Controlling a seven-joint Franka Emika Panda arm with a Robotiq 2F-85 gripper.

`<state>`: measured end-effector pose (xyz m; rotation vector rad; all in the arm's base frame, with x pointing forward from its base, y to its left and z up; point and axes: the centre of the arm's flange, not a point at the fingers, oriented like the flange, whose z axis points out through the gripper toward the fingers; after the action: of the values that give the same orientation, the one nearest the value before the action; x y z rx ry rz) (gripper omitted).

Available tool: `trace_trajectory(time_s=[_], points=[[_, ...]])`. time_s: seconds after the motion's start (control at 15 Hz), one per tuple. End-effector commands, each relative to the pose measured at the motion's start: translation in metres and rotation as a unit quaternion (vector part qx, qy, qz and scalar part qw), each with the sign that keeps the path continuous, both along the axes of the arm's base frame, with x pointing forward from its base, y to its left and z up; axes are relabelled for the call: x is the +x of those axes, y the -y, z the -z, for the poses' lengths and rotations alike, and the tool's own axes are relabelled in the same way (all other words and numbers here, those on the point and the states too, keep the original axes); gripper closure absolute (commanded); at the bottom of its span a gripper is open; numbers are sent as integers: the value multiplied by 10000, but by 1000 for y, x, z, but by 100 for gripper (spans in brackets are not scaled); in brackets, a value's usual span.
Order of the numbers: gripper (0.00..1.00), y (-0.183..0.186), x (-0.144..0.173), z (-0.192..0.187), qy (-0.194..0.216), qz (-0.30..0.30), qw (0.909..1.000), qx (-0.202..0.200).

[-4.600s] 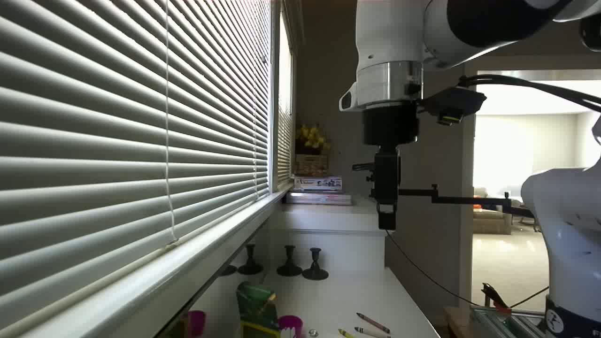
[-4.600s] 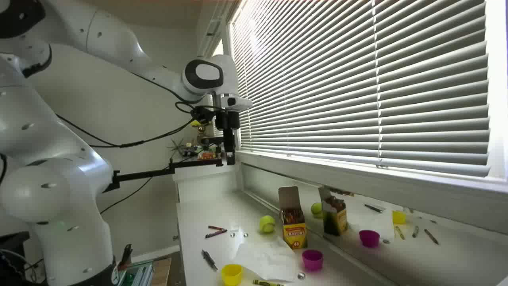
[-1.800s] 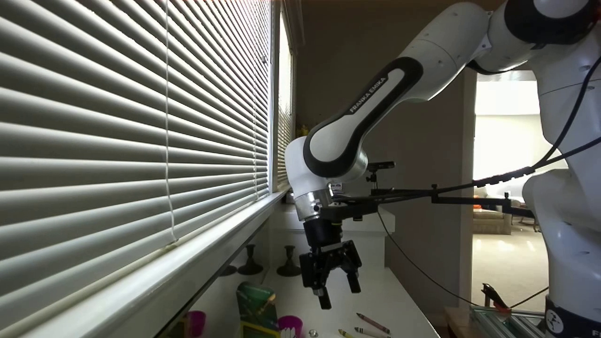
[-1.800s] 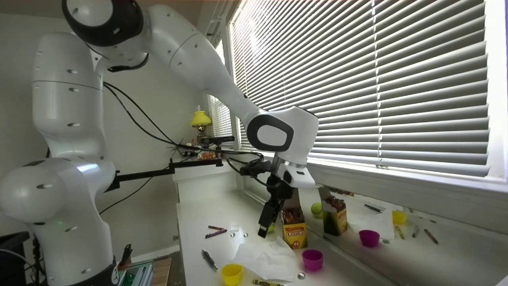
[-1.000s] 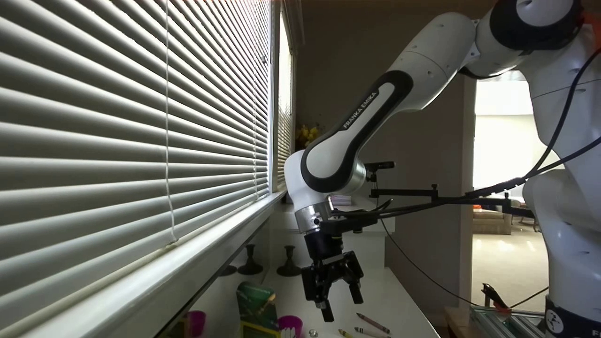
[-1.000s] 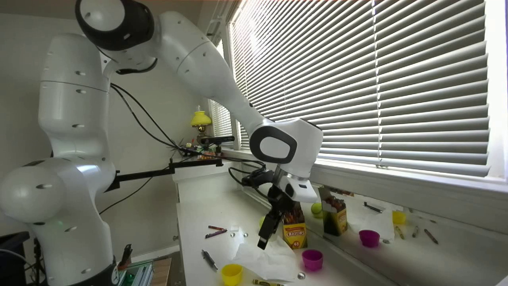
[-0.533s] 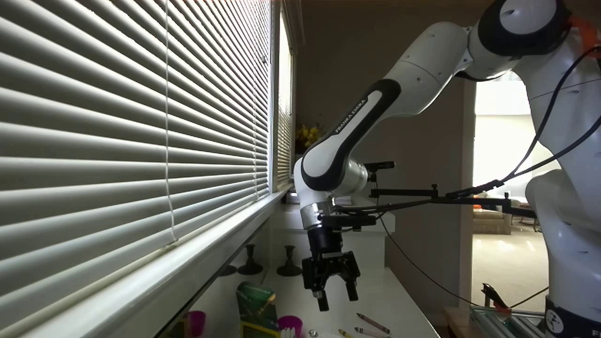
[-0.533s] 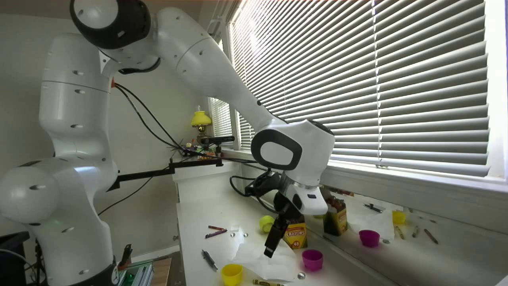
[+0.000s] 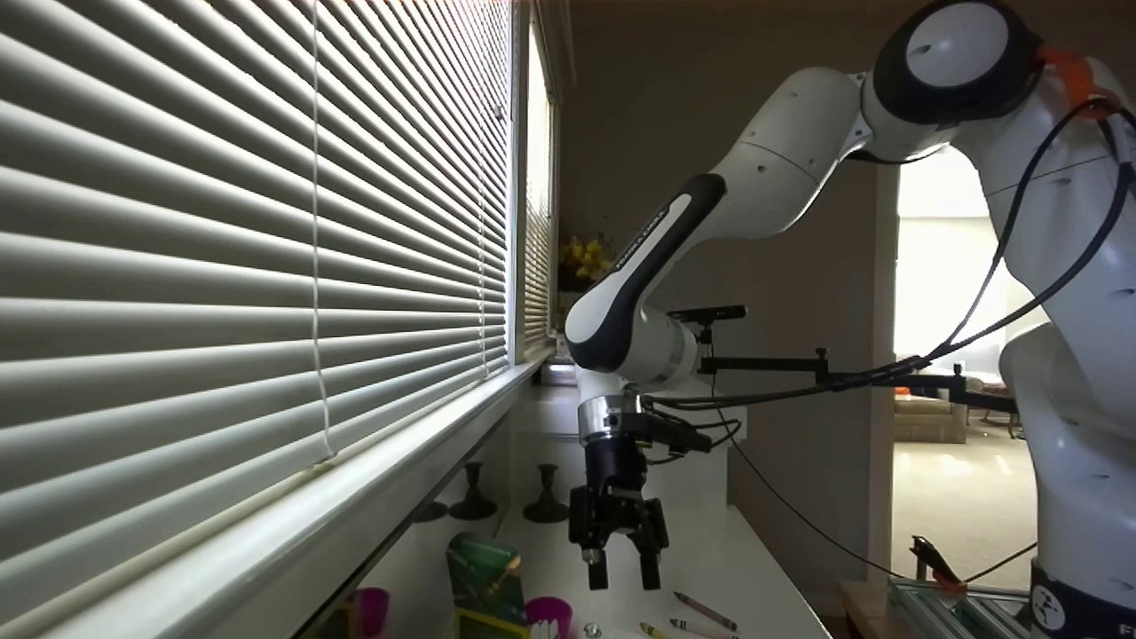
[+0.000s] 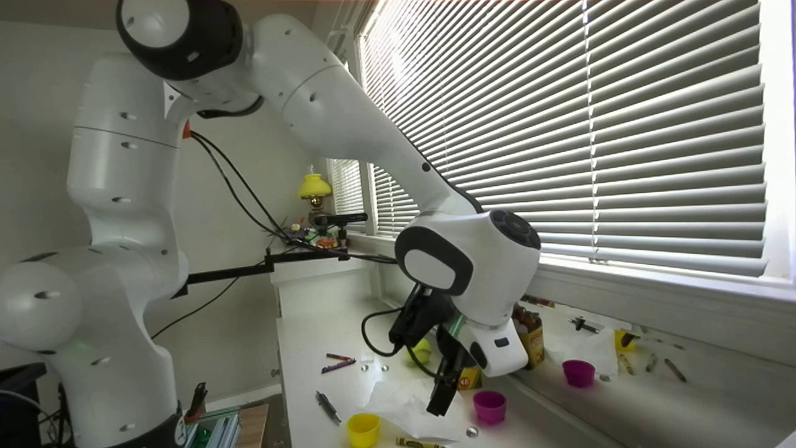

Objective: Fold the white napkin.

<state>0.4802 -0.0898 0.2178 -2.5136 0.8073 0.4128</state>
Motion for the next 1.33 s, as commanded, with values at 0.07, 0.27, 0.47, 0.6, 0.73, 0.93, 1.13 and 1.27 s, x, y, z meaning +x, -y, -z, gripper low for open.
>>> trace_trajectory(time_s=[0.07,0.27,0.47,0.6,0.73,0.93,1.13,1.27], points=[[0,-3,13,33,545,127,9981,260],[0,0,16,45,688,168,9973,166],[0,4,21,49,763,157,9969,70],[0,7,23,50,779,130,9969,26],[0,9,24,52,793,114,9968,-24],[0,13,24,54,796,88,9968,-75],[0,15,20,50,793,70,9968,-78],[0,15,15,44,789,18,9969,-38]])
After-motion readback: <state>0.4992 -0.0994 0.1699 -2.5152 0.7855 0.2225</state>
